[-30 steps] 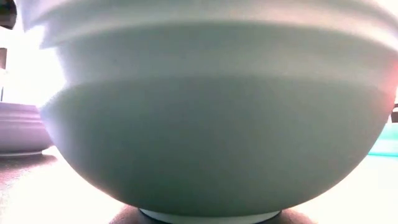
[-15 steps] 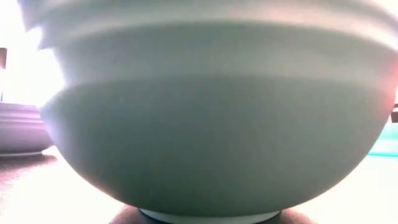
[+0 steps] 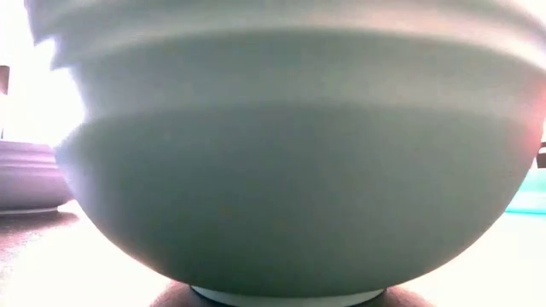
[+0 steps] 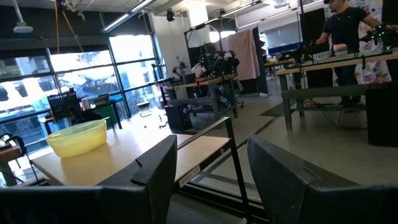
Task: Place and stack bowls onto a shelf
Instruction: Stack the small green bowl on top of the small yellow bowl on the shelf
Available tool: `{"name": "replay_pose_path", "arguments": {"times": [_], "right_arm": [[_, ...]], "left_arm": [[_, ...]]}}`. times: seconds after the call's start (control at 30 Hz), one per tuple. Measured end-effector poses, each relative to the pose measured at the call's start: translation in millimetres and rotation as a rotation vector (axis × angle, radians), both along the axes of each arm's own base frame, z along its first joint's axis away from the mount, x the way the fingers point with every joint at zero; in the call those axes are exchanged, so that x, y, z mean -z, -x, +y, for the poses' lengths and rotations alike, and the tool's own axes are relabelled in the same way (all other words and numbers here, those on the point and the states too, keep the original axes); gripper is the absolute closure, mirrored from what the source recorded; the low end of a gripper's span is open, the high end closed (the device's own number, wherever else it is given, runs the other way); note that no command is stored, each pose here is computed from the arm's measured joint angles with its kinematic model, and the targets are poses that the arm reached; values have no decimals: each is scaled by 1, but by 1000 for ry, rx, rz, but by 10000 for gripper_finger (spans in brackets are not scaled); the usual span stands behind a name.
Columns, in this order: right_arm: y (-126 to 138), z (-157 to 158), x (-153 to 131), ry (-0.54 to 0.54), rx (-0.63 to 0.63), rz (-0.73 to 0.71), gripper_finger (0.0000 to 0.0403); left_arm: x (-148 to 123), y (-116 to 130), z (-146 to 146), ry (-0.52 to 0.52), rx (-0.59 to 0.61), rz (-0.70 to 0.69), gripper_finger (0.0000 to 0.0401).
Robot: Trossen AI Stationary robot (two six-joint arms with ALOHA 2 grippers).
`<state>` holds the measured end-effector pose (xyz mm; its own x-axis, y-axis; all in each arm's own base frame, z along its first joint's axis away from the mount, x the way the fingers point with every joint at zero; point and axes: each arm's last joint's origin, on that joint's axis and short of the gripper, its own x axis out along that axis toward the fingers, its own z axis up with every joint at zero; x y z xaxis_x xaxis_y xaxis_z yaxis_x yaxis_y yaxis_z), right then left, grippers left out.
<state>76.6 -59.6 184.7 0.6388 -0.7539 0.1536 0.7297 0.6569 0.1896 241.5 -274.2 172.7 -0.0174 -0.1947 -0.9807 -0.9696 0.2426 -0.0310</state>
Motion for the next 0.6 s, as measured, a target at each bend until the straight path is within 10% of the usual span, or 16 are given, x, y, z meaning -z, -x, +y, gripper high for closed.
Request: {"name": "replay_pose_path", "arguments": {"times": [0.6], "right_arm": [[0, 0, 0, -1, 0, -2, 218]], "left_arm": [[11, -15, 10, -8, 171, -27, 390]]}}
